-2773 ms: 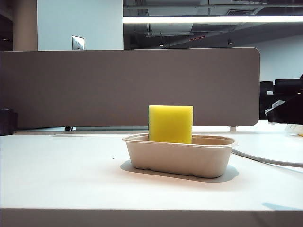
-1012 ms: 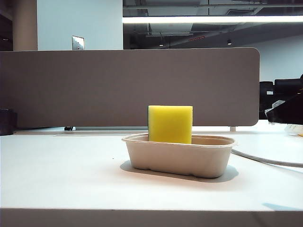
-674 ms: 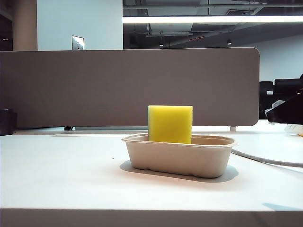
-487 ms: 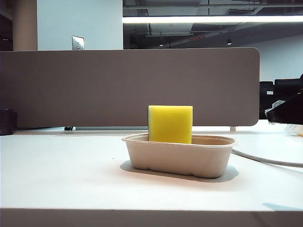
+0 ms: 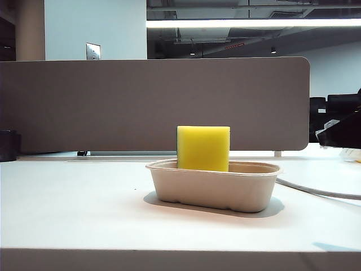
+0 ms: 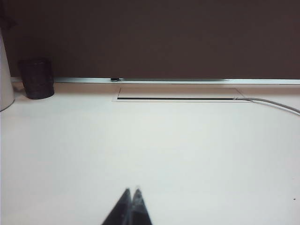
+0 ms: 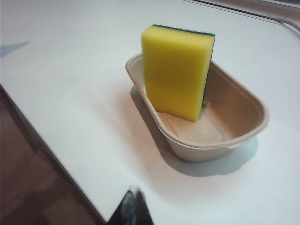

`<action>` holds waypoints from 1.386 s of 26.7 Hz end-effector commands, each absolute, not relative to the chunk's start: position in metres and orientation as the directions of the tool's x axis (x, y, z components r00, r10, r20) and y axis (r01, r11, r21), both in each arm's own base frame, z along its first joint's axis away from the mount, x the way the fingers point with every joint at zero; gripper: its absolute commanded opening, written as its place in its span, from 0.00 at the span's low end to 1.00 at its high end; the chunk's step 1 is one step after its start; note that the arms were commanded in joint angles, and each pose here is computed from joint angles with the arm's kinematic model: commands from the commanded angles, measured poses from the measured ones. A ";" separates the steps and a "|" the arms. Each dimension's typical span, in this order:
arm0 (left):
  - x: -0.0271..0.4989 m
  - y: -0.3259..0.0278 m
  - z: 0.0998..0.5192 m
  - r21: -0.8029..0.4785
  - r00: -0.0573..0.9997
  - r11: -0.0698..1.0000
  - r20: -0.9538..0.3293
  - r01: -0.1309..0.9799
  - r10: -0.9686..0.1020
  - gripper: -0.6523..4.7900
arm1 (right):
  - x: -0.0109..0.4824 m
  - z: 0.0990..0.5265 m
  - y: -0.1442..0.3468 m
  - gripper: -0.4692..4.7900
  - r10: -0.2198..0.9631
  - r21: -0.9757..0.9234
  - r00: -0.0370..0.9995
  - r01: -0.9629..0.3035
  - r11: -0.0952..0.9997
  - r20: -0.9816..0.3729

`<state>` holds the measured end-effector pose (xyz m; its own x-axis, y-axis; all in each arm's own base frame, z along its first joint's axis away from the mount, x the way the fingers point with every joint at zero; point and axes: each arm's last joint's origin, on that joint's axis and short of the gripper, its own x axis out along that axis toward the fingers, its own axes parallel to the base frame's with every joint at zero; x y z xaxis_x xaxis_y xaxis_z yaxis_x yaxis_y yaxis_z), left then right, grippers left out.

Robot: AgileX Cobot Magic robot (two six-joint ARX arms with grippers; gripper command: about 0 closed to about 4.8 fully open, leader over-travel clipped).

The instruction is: Pick up the cleaning sponge from the table and place it into the paper lunch box.

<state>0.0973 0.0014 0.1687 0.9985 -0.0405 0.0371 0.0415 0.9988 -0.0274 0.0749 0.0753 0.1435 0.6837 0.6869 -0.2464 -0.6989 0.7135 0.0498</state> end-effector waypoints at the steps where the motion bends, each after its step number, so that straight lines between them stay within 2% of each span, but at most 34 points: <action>1: 0.097 0.001 0.170 -0.022 0.998 0.999 0.044 0.046 -0.045 0.11 | 0.075 0.146 0.076 0.08 0.691 0.050 0.687 -0.700 0.713 -0.227; 9: 0.097 0.001 0.170 -0.022 0.998 0.999 0.044 0.046 -0.045 0.11 | 0.076 0.146 0.074 0.08 0.684 0.051 0.694 -0.692 0.720 -0.225; 13: 0.097 0.001 0.170 -0.023 0.998 0.999 0.043 0.045 -0.044 0.11 | 0.079 0.149 0.067 0.08 0.633 0.051 0.752 -0.636 0.770 -0.185; 19: 0.097 0.001 0.170 -0.022 0.998 0.999 0.044 0.045 -0.044 0.11 | 0.087 0.160 0.045 0.08 0.459 0.052 0.886 -0.457 0.888 -0.062; 23: 0.097 0.001 0.170 -0.022 0.998 0.999 0.043 0.046 -0.045 0.11 | 0.092 0.164 0.033 0.08 0.339 0.052 0.940 -0.338 0.940 -0.015; 30: 0.097 0.001 0.169 -0.023 0.998 0.999 0.039 0.046 -0.045 0.11 | 0.096 0.164 0.015 0.08 0.157 0.052 0.988 -0.156 0.986 -0.015; 37: 0.097 0.001 0.169 -0.023 0.998 0.999 0.039 0.046 -0.045 0.11 | 0.097 0.164 0.004 0.08 0.048 0.052 0.999 -0.047 0.998 -0.015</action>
